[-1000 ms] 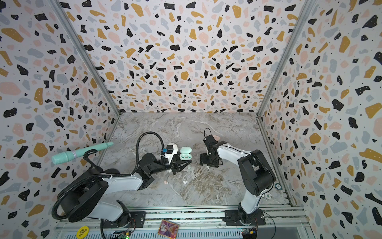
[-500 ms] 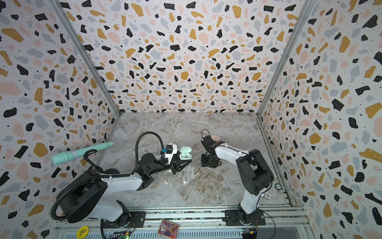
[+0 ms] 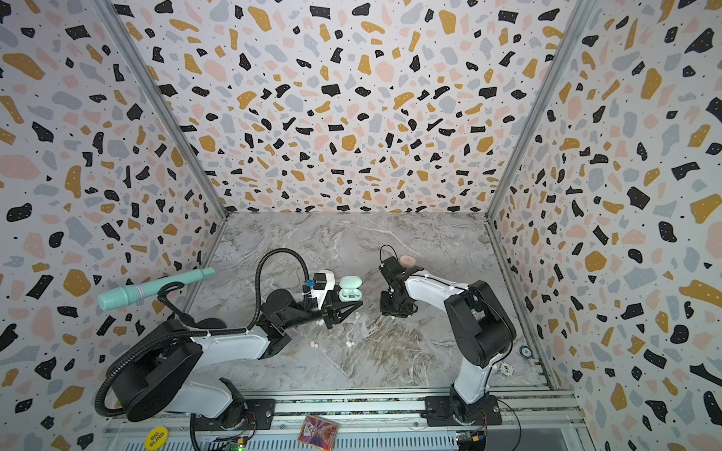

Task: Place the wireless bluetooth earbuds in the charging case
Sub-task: 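Lower the open right gripper around the mint-green earbud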

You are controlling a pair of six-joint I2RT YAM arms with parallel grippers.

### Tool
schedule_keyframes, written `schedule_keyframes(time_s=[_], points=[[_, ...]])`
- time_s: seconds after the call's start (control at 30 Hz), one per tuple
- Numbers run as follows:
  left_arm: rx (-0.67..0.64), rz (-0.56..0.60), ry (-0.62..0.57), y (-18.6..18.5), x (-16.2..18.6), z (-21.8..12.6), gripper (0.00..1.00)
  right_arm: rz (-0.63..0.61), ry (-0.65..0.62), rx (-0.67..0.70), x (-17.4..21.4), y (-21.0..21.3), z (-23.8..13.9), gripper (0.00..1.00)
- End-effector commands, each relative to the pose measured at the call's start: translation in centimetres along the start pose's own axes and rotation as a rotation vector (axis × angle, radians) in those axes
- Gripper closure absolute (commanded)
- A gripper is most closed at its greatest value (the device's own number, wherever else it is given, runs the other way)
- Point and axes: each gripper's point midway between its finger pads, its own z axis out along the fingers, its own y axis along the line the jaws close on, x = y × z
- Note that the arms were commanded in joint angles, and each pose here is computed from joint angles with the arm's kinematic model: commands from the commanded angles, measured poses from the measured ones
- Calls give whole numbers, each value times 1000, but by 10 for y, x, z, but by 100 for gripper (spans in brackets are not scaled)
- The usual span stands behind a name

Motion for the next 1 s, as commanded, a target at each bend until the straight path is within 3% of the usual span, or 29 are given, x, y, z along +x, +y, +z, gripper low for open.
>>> schedule_keyframes(time_s=[0.0,0.6,0.97], points=[[15,45,-48,-6,-14,-1,81,23,4,21,0,-1,-2,60],[13,40,-49,-6,-14,-1,81,7,-6,-28,-9,15,-4,58],[11,37,-47,-5,-14,-1,81,-2,-17,65,-14,2,-9,56]])
